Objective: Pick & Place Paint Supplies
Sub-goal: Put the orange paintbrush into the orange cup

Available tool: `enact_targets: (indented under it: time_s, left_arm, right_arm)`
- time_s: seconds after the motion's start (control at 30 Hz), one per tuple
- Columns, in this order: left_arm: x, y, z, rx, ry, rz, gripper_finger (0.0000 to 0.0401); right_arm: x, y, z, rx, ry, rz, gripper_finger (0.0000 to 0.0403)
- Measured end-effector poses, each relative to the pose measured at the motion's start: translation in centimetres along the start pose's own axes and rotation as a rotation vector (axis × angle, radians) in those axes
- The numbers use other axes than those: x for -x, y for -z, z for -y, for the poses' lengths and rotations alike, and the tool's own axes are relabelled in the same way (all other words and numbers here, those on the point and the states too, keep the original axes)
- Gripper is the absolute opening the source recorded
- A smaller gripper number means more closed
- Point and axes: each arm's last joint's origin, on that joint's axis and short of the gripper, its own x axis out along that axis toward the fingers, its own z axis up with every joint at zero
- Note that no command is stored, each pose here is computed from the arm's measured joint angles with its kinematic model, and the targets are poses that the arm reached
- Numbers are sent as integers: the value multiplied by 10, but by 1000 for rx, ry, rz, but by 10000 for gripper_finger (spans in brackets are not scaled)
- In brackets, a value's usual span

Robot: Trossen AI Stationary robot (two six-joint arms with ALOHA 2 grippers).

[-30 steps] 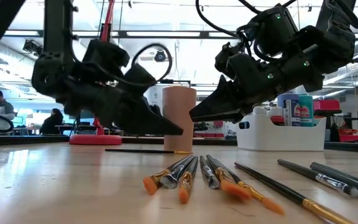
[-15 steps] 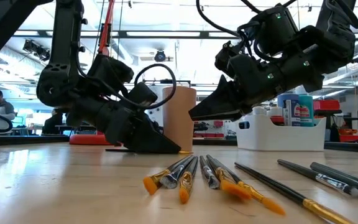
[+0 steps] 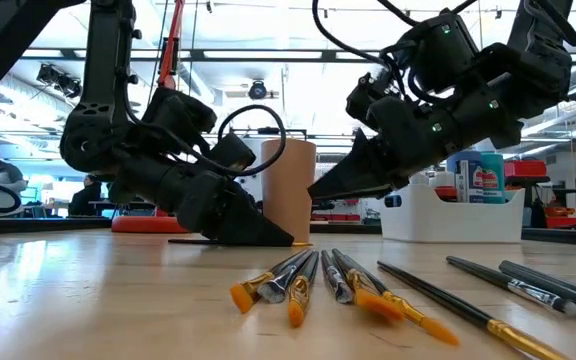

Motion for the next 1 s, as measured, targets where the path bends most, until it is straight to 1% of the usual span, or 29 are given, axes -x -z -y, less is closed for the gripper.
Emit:
enact_targets:
  time_s: [0.17,0.3,0.4,0.53,0.6,0.77,1.0]
  left_arm:
    - [0,-6,6,-9,44,75,10]
    - [0,-6,6,-9,45,79,10]
    - [0,-7,6,-9,43,85,10]
    - [1,-11,6,-11,42,97,10]
    - [2,-15,7,-15,43,120,10]
    - [4,-26,8,-10,57,221,10]
    - [4,-27,8,-5,56,234,10]
  right_arm:
    - [0,1,1,-4,17,-8,152]
    - [0,3,1,-1,18,-27,152]
    - [0,7,1,-18,7,-74,152]
    - [1,12,2,-32,25,-123,152]
    - [1,12,3,-33,46,-121,152]
    - [1,11,3,-21,44,-107,152]
    - [0,2,1,31,21,-19,152]
